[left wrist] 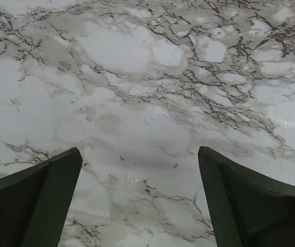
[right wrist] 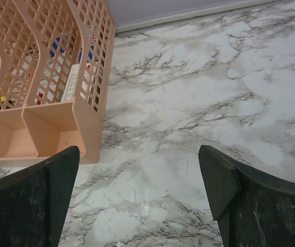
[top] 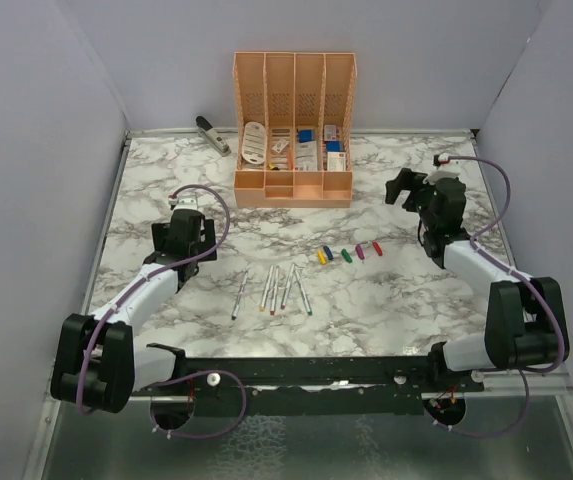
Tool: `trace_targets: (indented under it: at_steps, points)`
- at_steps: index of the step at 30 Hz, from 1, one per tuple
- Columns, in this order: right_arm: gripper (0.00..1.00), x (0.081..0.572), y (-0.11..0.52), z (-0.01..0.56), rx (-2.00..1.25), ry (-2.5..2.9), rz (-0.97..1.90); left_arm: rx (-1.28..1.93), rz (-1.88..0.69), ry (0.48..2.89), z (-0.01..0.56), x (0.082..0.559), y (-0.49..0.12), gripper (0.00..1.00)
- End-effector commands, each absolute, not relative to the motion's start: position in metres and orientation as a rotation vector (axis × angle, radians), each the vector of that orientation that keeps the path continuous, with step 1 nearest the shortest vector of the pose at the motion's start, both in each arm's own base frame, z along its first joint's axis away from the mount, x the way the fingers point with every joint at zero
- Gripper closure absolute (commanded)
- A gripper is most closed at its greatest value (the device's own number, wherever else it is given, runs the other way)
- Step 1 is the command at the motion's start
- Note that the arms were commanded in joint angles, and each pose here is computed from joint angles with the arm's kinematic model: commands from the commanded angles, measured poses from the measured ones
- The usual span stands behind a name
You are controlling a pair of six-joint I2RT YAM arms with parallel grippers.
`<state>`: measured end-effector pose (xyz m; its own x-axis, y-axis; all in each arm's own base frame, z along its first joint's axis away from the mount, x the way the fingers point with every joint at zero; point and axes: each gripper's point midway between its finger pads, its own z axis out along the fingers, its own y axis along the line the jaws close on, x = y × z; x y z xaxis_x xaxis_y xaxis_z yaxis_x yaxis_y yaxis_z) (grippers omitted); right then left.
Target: Insert the pens into the pen caps
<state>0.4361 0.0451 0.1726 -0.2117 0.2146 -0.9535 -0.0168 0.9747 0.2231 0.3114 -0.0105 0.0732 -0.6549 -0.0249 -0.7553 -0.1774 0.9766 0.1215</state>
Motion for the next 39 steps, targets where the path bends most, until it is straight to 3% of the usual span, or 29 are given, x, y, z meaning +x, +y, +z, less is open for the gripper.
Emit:
trace_targets:
  at_steps: [1,18,23,33,39]
  points:
    - [0.0,0.431,0.039,0.177,0.169,1.764,0.191,-0.169,0.223,2.242,0.085,0.315,-0.012,0.01]
    - [0.0,0.435,0.035,0.169,0.245,1.798,0.187,-0.178,0.188,2.229,0.089,0.318,-0.017,0.01]
    - [0.0,0.438,0.037,0.161,0.236,1.836,0.186,-0.047,0.027,2.27,0.093,0.328,-0.047,0.01]
    - [0.11,0.442,0.037,0.15,0.221,1.904,0.162,0.094,-0.202,2.491,0.084,0.335,-0.094,0.01]
    - [0.2,0.437,0.04,0.146,0.21,1.933,0.178,0.102,-0.365,2.638,0.086,0.306,-0.123,0.01]
